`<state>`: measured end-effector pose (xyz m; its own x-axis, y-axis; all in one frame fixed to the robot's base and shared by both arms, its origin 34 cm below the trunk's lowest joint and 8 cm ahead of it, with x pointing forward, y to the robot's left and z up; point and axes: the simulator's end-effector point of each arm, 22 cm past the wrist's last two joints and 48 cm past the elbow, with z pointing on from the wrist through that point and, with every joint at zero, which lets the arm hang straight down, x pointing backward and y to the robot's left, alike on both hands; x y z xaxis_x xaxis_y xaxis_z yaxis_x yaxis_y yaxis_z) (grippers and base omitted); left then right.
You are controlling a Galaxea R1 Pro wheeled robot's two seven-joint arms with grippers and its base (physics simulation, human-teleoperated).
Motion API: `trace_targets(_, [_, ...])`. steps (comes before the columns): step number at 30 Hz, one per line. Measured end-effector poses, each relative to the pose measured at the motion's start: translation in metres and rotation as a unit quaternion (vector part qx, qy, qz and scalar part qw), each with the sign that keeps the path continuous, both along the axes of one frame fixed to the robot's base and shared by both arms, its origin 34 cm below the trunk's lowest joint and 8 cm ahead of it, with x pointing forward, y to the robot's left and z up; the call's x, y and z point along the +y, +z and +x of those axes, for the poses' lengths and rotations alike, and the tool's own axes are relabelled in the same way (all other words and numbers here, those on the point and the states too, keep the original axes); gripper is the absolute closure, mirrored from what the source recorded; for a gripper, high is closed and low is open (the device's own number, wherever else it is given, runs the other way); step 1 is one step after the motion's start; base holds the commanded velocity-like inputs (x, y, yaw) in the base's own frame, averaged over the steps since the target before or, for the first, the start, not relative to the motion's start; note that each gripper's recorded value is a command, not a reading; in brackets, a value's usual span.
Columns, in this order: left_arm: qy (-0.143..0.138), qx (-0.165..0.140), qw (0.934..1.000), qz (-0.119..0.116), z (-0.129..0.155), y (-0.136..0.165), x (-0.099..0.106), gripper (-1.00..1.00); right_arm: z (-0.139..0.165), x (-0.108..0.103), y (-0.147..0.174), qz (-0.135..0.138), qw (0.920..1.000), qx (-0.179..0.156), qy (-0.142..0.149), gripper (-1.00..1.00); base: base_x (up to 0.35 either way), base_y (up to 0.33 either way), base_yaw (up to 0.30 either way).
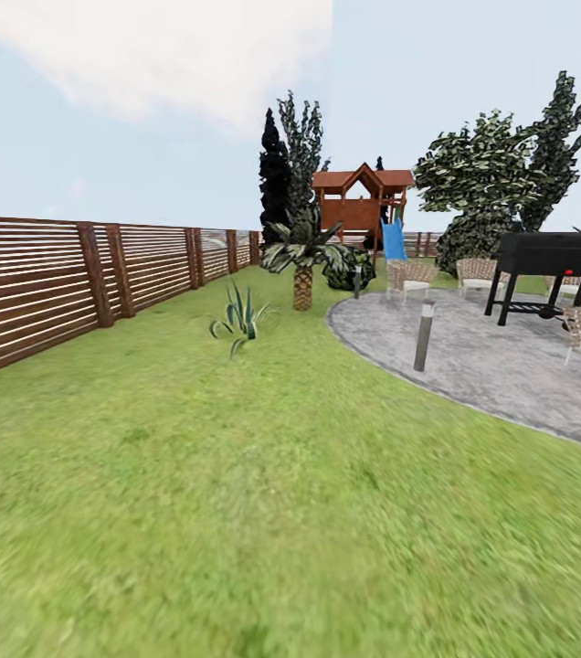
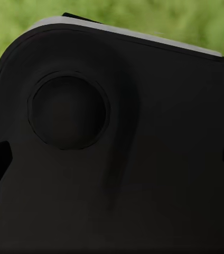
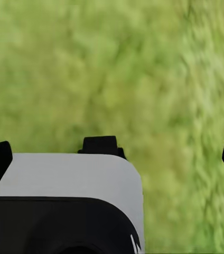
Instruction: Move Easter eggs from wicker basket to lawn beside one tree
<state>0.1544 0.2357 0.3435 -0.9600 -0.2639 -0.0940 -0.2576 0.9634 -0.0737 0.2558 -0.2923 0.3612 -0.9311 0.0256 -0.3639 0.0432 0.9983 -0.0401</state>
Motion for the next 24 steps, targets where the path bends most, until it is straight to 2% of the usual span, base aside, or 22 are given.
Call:
trace_targets(6, [0.000, 0.000, 1.0000, 0.000, 0.0002, 0.0000, 0.0000, -1.00, 0.0001, -0.0005, 0.0000, 0.000, 1.0000, 0.000, 0.000, -1.00, 0.265, 0.245, -0.078])
trace_targets(19, [0.000, 0.000, 1.0000, 0.000, 0.0002, 0.0000, 0.0000, -1.00, 0.0002, -0.0006, 0.0001, 0.000, 1.0000, 0.000, 0.000, -1.00, 0.264, 0.247, -0.232])
trace_targets(24, [0.000, -0.001, 1.0000, 0.000, 0.0003, 0.0000, 0.0001, -1.00, 0.0002, -0.0006, 0.0001, 0.000, 1.0000, 0.000, 0.000, -1.00, 0.263, 0.248, -0.109])
